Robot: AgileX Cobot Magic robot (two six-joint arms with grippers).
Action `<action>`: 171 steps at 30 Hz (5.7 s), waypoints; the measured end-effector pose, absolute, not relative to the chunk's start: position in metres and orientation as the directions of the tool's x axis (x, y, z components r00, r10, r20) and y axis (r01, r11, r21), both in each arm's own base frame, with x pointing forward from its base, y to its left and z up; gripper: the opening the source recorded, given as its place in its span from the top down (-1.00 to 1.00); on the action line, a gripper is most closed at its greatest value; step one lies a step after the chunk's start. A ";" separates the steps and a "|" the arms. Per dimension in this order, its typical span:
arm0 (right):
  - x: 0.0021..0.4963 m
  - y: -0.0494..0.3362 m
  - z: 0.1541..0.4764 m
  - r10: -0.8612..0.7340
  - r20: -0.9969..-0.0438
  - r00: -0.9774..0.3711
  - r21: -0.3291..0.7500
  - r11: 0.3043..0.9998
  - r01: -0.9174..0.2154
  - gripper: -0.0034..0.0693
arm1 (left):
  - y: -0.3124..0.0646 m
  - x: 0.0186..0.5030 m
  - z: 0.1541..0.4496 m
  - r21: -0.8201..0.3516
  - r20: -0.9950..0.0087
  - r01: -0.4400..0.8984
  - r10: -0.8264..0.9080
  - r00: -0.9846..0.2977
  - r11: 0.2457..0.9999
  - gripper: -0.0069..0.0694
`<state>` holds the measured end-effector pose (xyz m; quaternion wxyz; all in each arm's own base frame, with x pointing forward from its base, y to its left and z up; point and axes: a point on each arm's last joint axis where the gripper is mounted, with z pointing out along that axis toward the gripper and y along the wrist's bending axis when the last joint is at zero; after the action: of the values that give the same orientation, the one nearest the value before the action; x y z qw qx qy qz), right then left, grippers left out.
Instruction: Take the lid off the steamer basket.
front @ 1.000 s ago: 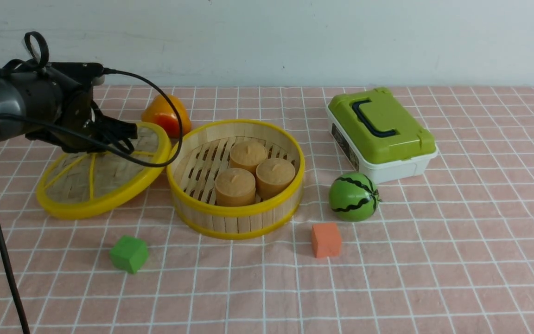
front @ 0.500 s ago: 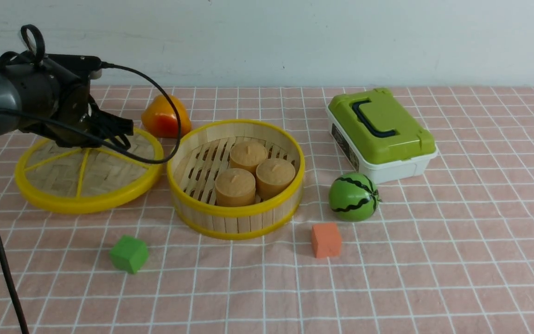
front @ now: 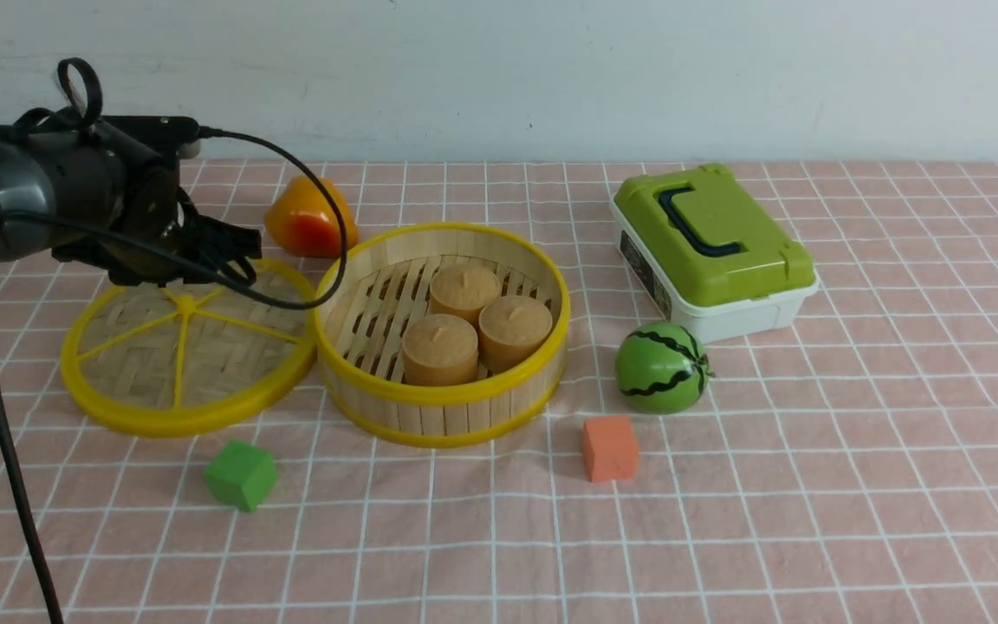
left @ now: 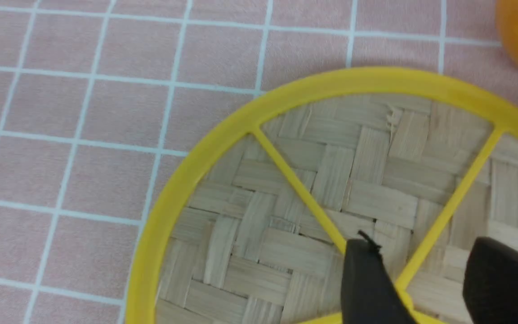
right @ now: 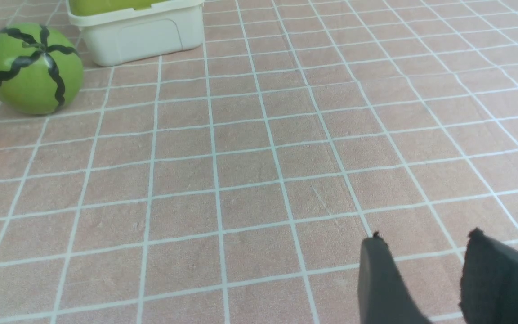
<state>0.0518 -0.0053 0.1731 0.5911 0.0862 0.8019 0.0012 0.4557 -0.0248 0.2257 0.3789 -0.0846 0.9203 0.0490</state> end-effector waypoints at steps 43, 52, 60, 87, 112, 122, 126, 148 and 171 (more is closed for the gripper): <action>0.052 -0.005 0.173 0.140 -0.948 -0.286 0.104 0.985 0.137 0.24 | -0.006 0.071 0.281 -0.404 -0.913 0.104 -0.408 0.024 0.909 0.85; 0.052 -0.005 0.173 0.140 -0.948 -0.286 0.104 0.985 0.137 0.24 | -0.004 0.066 0.261 -0.405 -0.914 0.069 -0.405 -0.006 0.912 0.85; 0.052 -0.005 0.173 0.140 -0.948 -0.286 0.104 0.985 0.137 0.24 | 0.002 0.057 0.199 -0.390 -0.921 -0.028 -0.390 -0.012 0.920 0.85; 0.052 -0.005 0.173 0.140 -0.948 -0.286 0.104 0.985 0.137 0.24 | -0.004 0.053 0.169 -0.149 -0.941 0.001 -0.141 -0.309 0.989 0.82; 0.052 -0.005 0.173 0.140 -0.948 -0.286 0.104 0.985 0.137 0.24 | -0.004 0.052 0.169 -0.147 -0.940 0.011 -0.136 -0.314 0.989 0.80; 0.052 -0.005 0.173 0.140 -0.948 -0.286 0.104 0.985 0.137 0.24 | -0.004 0.052 0.169 -0.148 -0.940 0.011 -0.137 -0.314 0.989 0.77; 0.052 -0.005 0.173 0.140 -0.948 -0.286 0.104 0.985 0.137 0.24 | -0.004 0.052 0.169 -0.148 -0.940 0.011 -0.137 -0.314 0.989 0.76; 0.052 -0.005 0.173 0.140 -0.948 -0.286 0.104 0.985 0.137 0.24 | -0.004 0.052 0.169 -0.148 -0.939 0.011 -0.138 -0.314 0.989 0.72; 0.052 -0.005 0.173 0.140 -0.948 -0.286 0.104 0.985 0.137 0.24 | -0.004 0.052 0.169 -0.148 -0.939 0.011 -0.138 -0.314 0.989 0.72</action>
<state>0.0518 -0.0053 0.1731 0.5911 0.0862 0.8019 0.0012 0.0524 -0.0041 0.1690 0.5845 -0.0393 0.8080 -0.0634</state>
